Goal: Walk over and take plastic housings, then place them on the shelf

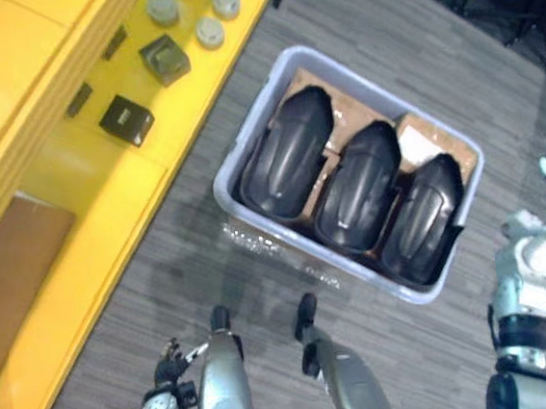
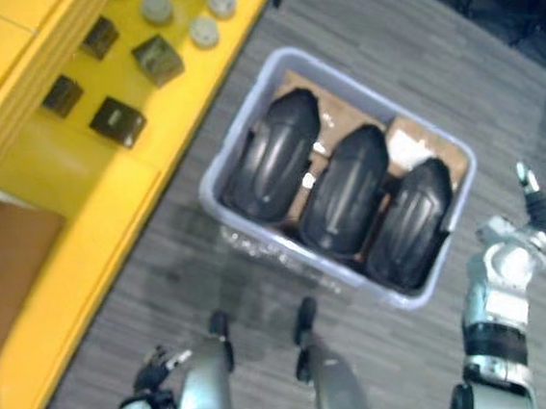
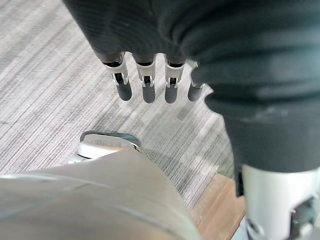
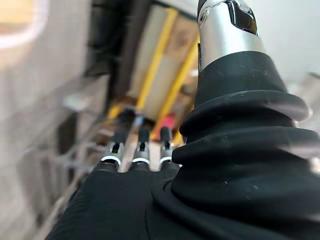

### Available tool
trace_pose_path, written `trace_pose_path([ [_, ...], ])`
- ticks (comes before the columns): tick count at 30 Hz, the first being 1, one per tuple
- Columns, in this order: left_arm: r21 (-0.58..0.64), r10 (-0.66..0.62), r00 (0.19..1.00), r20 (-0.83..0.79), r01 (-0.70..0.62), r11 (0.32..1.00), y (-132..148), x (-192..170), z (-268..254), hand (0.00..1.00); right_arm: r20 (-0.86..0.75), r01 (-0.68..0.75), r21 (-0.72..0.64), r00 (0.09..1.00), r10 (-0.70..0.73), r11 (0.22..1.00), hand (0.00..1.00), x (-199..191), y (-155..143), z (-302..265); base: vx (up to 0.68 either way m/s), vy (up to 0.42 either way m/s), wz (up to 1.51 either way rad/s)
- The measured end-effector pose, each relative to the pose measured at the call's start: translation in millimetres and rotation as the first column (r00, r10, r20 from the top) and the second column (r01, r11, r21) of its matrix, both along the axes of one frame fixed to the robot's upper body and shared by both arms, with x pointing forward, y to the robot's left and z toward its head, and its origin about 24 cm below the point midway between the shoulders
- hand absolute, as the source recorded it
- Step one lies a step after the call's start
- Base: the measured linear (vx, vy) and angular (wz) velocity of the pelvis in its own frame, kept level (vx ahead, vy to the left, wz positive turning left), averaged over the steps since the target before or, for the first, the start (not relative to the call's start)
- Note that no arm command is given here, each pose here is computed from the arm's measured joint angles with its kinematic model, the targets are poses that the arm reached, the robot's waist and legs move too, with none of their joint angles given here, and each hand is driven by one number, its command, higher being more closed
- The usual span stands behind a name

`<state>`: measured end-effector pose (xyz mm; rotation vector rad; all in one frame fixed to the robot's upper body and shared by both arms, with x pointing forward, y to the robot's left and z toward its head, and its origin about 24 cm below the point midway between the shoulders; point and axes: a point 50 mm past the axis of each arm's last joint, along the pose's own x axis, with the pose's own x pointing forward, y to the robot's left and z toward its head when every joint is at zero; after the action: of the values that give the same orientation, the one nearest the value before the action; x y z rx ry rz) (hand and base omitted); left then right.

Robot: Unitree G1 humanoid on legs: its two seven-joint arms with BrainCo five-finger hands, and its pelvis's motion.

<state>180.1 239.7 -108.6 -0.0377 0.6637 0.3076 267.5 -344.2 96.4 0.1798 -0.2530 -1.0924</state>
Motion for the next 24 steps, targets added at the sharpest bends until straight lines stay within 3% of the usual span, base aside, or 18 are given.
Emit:
trace_pose_path([
  [6, 0.001, -0.032, 0.999, 0.013, 0.032, 0.999, -5.8, 8.5, 2.6, 0.00, -0.029, 0.008, 0.068, 1.000, -0.006, 0.998, 0.00, -4.9, -0.3, -15.3, -0.05, 0.001, -0.11],
  [15, -0.031, -0.047, 0.998, 0.044, 0.048, 0.998, -17.0, 27.3, 7.6, 0.00, -0.262, -0.003, 0.192, 0.964, 0.054, 0.981, 0.00, -13.1, 14.9, -77.3, -0.03, -0.026, -0.08],
  [24, -0.117, -0.049, 0.995, 0.092, 0.060, 0.991, -42.7, 38.8, 9.6, 0.00, -0.295, 0.000, 0.214, 0.953, 0.065, 0.977, 0.00, -9.9, 14.6, -86.8, -0.01, 0.004, 0.06],
])
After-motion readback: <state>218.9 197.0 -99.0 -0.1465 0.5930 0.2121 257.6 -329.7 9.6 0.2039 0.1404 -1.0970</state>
